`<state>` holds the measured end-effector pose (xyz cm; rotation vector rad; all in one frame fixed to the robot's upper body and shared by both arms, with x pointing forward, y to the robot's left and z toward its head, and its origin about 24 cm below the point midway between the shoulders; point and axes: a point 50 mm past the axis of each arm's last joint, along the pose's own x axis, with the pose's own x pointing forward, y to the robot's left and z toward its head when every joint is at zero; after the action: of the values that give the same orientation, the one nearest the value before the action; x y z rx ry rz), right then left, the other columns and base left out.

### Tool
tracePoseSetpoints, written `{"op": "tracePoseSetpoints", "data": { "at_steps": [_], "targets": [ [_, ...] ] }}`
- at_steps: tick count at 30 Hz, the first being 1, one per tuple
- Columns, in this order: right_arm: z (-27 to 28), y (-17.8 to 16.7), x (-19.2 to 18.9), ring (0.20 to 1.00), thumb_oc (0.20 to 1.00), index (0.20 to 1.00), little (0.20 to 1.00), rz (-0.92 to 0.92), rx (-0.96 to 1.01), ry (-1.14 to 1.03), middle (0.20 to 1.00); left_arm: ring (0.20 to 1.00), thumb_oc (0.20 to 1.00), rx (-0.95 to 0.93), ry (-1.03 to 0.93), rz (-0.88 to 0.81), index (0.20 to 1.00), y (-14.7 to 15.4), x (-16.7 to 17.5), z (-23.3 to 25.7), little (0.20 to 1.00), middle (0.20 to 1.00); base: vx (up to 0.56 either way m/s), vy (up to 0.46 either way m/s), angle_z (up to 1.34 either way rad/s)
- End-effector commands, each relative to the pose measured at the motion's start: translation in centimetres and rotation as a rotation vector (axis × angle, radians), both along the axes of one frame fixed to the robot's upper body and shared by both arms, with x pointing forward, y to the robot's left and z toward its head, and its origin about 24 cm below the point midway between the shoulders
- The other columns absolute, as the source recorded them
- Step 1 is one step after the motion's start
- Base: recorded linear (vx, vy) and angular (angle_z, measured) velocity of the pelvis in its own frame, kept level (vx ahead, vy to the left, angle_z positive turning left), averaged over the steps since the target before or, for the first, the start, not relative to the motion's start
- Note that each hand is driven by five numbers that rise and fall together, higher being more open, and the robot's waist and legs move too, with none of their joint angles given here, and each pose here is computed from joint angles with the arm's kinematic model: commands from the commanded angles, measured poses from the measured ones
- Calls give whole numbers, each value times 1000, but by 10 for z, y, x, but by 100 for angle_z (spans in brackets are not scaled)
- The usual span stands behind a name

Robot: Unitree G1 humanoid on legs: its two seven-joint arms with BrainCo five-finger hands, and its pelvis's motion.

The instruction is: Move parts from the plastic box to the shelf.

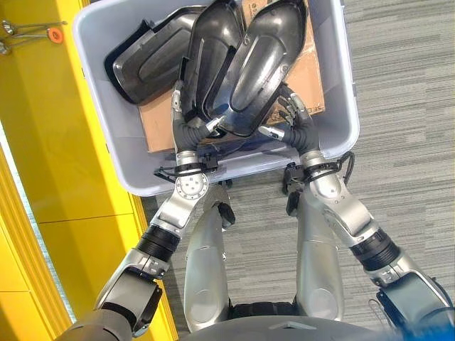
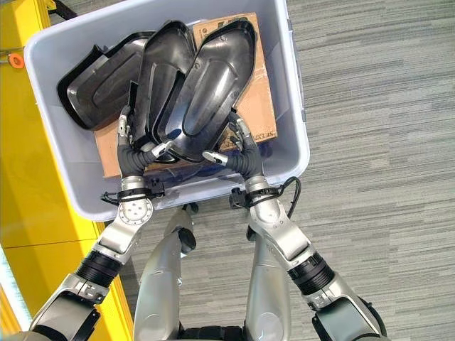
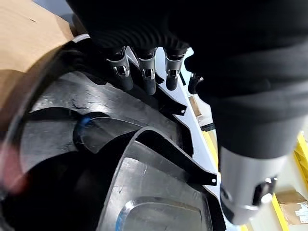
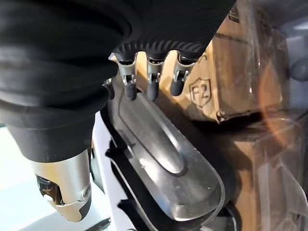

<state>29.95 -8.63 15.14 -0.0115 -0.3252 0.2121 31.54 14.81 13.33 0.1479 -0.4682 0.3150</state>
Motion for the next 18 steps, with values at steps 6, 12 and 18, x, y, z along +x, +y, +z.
{"op": "tracePoseSetpoints", "data": {
  "at_steps": [6,12,18],
  "targets": [
    [-1,5,-1,1000,1000,1000,1000,30,70,31,1000,1000,1000,41,-141,-65,1000,-1,-6,21,1000,1000,0,0,0],
    [-28,3,3,1000,1000,1000,1000,13,177,246,1000,1000,1000,60,-143,-84,1000,-3,-5,20,1000,1000,0,-4,2],
    [-59,-10,8,1000,1000,1000,1000,-29,339,406,1000,1000,1000,103,-145,-138,1000,-13,-3,20,1000,1000,0,0,1]
  ]
}}
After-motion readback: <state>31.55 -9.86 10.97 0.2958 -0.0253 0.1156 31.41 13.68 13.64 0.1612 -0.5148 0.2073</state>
